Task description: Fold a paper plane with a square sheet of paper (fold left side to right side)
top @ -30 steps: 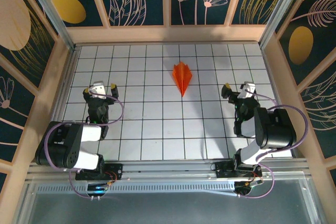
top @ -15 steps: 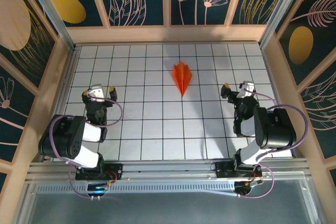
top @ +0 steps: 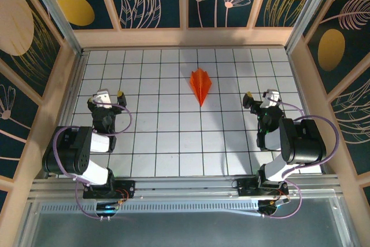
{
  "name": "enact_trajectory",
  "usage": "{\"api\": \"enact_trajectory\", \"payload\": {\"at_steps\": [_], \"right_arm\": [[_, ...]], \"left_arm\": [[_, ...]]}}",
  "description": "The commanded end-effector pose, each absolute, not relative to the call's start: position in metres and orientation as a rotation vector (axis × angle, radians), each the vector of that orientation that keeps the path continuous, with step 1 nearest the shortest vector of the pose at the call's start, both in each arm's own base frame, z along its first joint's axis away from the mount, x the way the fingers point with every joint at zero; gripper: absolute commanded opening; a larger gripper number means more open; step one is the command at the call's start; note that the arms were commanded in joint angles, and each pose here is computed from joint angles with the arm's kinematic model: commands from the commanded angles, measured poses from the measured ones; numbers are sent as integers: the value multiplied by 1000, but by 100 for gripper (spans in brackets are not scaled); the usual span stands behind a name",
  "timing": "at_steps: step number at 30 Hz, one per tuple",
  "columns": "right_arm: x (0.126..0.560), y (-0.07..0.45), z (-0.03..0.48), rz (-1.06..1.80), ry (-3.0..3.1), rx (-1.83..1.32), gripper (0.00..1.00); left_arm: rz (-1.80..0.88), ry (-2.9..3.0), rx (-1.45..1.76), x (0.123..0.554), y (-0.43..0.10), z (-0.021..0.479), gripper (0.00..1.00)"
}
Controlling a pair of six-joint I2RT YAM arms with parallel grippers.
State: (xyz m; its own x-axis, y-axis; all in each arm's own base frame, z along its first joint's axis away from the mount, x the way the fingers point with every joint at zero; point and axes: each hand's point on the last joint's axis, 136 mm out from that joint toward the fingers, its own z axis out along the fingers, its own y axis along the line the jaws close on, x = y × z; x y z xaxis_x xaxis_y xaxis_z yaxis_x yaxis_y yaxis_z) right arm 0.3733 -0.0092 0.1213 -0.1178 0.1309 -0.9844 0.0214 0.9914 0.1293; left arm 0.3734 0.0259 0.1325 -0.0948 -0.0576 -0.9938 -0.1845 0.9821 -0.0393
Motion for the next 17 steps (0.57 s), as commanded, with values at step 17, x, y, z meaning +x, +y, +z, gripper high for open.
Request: {"api": "enact_trajectory", "payload": {"at_steps": [17], "right_arm": [[376, -11, 127, 69, 1672, 113, 99]], "left_arm": [[76, 1651, -190, 376, 24, 136, 99]]}}
